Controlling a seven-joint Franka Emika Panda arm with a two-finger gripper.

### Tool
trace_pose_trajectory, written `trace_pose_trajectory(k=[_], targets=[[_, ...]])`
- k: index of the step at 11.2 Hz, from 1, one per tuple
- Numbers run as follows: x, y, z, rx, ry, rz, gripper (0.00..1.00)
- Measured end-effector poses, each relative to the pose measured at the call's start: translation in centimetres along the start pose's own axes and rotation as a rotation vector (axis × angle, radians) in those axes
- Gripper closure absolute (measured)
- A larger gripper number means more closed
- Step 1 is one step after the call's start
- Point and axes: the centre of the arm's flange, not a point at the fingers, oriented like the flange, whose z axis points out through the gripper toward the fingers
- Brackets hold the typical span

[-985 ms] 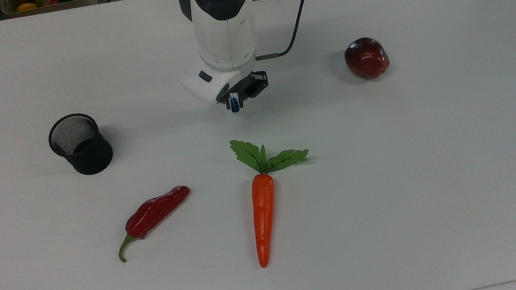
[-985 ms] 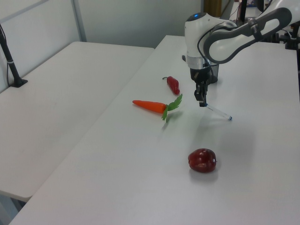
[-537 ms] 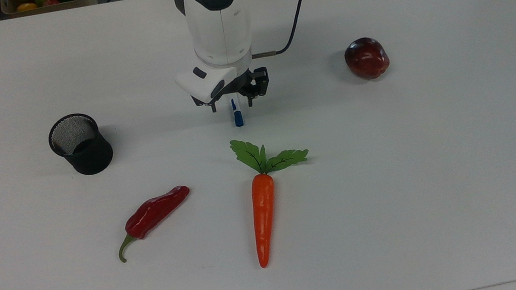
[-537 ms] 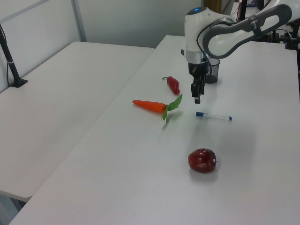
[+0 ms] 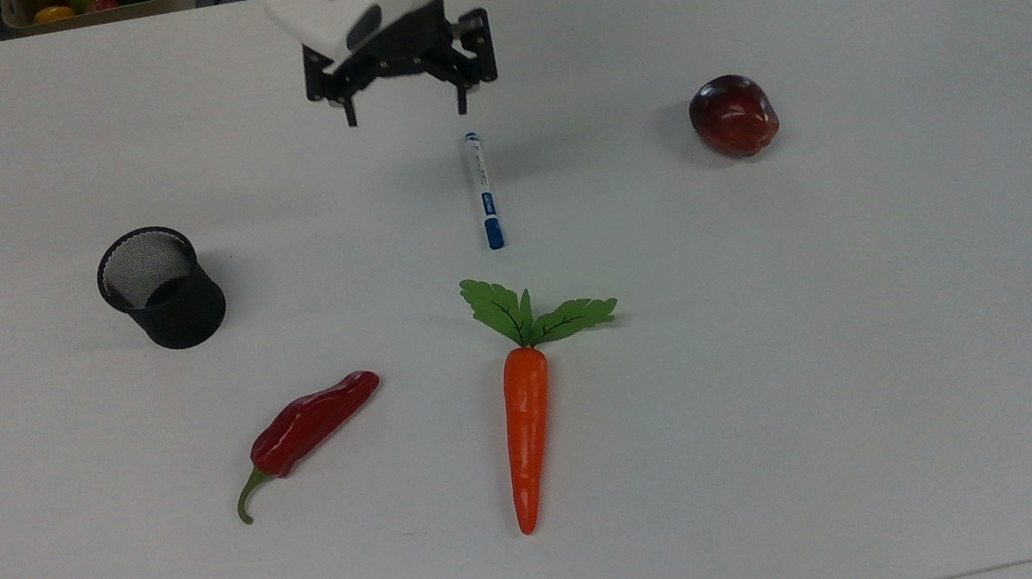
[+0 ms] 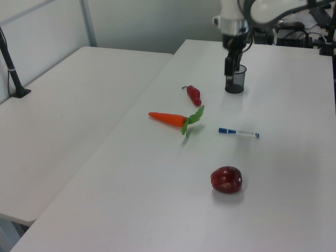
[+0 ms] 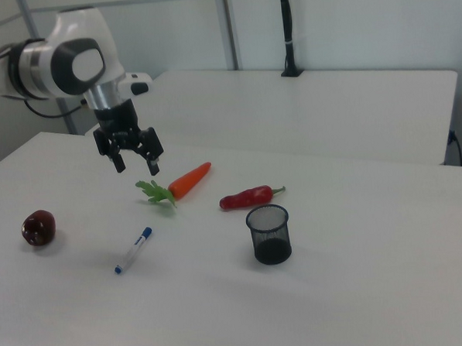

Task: Take marker pen

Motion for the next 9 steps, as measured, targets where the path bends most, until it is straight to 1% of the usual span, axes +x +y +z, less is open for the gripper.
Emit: trace_pose_trajectory(k=[1, 4, 6, 9], targets=[[-1.6, 1.9, -2.6, -0.027, 0.000, 0.017, 0.00], [-4.8, 5.3, -6.7, -0.027, -0.019, 0.002, 0.00], [-5.9, 6.5, -8.1, -0.014, -0.012, 0.016, 0.00], [-6.2, 7.3, -8.6, 0.014, -0.001, 0.037, 0.00]])
